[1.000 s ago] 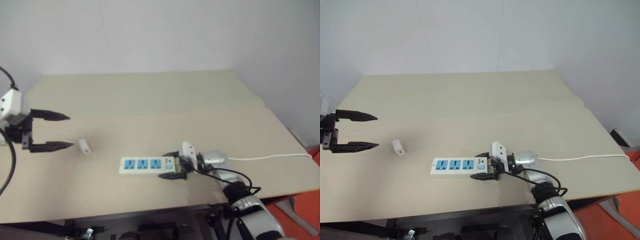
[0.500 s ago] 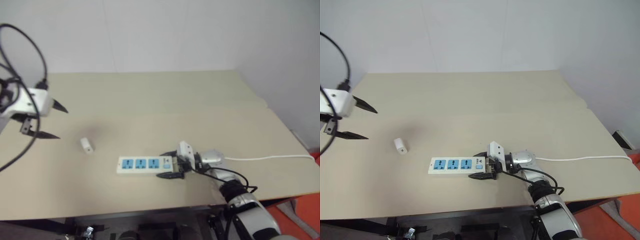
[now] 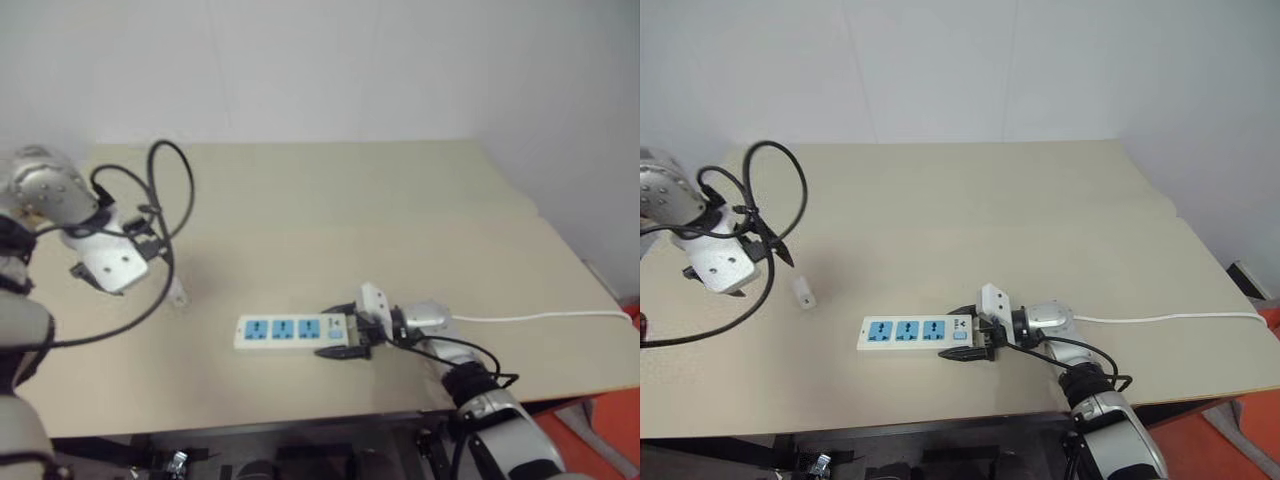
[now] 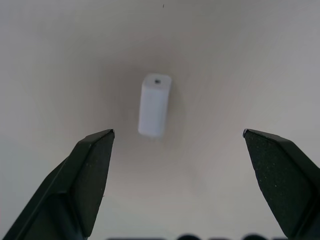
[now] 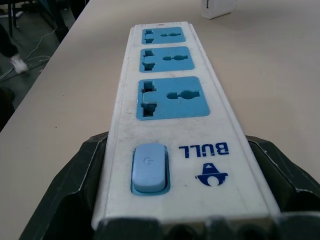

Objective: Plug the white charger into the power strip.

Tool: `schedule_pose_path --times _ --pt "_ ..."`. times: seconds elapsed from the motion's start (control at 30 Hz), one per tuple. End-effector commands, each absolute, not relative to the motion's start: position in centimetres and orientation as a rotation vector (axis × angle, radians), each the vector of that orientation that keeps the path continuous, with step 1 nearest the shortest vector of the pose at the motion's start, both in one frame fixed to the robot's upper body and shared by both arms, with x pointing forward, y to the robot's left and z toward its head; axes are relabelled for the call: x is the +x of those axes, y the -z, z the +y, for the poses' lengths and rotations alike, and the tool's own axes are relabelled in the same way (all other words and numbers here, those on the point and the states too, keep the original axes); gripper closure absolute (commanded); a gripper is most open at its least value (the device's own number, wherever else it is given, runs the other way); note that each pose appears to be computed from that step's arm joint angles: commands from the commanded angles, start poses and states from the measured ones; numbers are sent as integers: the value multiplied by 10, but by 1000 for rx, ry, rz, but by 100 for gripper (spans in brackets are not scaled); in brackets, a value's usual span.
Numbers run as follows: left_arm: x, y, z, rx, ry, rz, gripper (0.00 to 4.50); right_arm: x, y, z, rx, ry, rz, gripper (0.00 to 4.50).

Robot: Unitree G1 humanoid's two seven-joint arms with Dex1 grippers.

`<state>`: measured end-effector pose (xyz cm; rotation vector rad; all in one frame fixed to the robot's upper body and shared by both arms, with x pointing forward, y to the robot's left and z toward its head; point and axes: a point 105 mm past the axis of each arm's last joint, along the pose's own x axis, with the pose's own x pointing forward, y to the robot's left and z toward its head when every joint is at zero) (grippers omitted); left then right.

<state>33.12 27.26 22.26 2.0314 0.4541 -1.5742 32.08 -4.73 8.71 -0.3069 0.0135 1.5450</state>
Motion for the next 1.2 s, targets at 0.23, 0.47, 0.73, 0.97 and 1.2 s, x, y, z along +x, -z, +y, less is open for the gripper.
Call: schedule_pose_path --times 0.23,0.47,0.73,0.97,1.2 --pt "334 -220 265 2226 1632 347 0 319 -97 -44 -317 -1557 -9 107" --pt "340 -204 267 2247 1627 353 0 317 -96 -46 -308 -1542 -7 107" --pt "354 -191 269 2316 1571 336 0 315 -96 -47 -293 -1521 -2 107" --pt "360 -181 269 2362 1572 279 0 313 -95 -49 -284 -1505 3 107" --pt "359 -176 264 2328 1596 248 0 313 -95 -51 -283 -1492 10 107"
